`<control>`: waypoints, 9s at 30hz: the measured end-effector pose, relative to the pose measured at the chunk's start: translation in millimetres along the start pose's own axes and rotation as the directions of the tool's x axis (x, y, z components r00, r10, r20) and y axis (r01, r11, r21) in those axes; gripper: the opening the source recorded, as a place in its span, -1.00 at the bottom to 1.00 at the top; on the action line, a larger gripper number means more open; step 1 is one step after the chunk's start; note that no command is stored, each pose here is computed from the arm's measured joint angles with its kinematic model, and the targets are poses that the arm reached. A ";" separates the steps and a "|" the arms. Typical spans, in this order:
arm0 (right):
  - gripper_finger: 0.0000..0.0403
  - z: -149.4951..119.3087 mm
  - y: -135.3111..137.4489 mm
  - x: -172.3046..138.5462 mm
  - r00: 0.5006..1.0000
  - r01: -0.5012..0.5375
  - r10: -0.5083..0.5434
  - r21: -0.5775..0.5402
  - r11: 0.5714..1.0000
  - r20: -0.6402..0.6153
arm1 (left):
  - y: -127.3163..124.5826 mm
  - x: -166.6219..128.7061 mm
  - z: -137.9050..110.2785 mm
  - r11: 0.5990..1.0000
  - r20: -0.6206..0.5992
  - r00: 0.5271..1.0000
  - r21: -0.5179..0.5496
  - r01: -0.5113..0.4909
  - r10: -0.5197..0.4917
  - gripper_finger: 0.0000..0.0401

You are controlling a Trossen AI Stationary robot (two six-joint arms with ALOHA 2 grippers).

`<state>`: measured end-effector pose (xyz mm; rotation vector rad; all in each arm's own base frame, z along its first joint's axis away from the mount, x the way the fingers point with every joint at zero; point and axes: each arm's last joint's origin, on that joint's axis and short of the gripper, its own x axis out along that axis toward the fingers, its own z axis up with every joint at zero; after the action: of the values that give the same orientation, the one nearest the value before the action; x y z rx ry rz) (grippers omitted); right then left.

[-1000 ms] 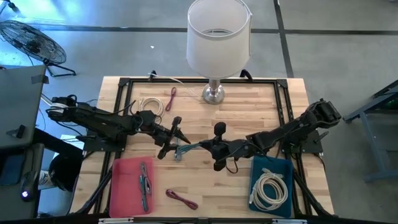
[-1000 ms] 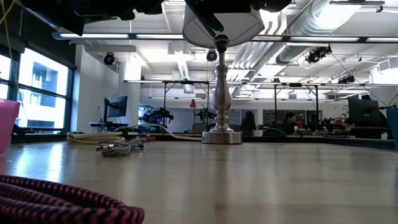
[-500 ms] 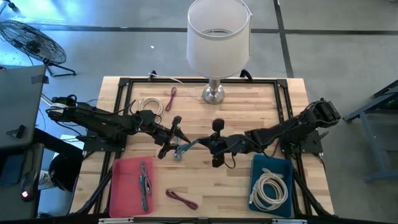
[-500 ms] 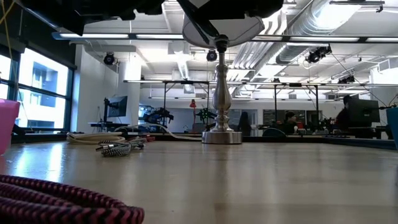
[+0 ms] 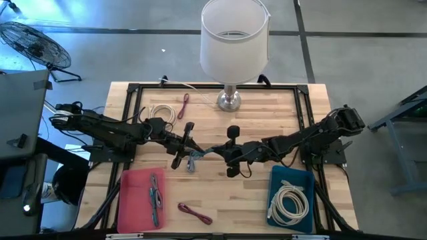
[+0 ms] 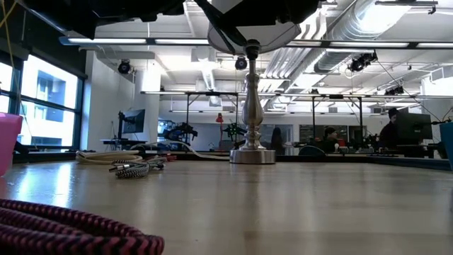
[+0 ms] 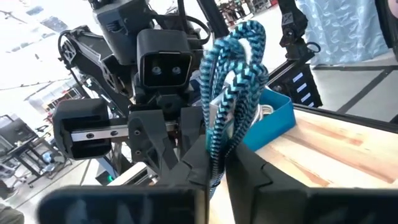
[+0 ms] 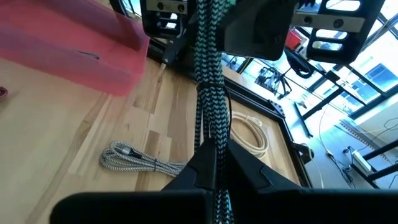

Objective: Pick & Place USB Port
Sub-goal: Put the blue and black USB cable into the pink bin, then put the light brown USB cable into the blue bin

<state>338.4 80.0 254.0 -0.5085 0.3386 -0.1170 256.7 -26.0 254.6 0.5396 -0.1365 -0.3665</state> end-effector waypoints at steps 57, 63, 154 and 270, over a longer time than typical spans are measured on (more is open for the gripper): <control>-0.26 -2.2 3.8 -4.2 0.986 0.150 -0.139 0.141 0.979 -0.089 | -106.4 -94.3 123.8 0.908 -0.668 0.697 -0.415 -0.057 -0.261 -0.91; -0.28 -2.5 3.9 -4.2 0.986 0.151 -0.137 0.177 0.973 -0.091 | -125.7 -91.5 127.7 0.915 -0.778 0.512 -0.401 0.044 -0.366 -0.91; -0.29 -19.5 18.1 -6.7 0.986 -0.048 0.075 0.173 0.984 -0.150 | 61.3 -81.7 -24.8 0.864 -0.963 -0.058 -0.207 -0.459 -0.262 0.13; 0.21 25.2 49.1 -38.6 0.983 0.166 -0.164 -0.015 0.986 0.083 | -33.5 -7.3 53.2 0.961 -0.127 0.956 -0.117 0.250 -0.264 -0.95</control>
<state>312.2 141.6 261.4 -0.5616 0.2183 -0.2525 228.0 -75.3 282.1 0.4833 0.0905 -0.5843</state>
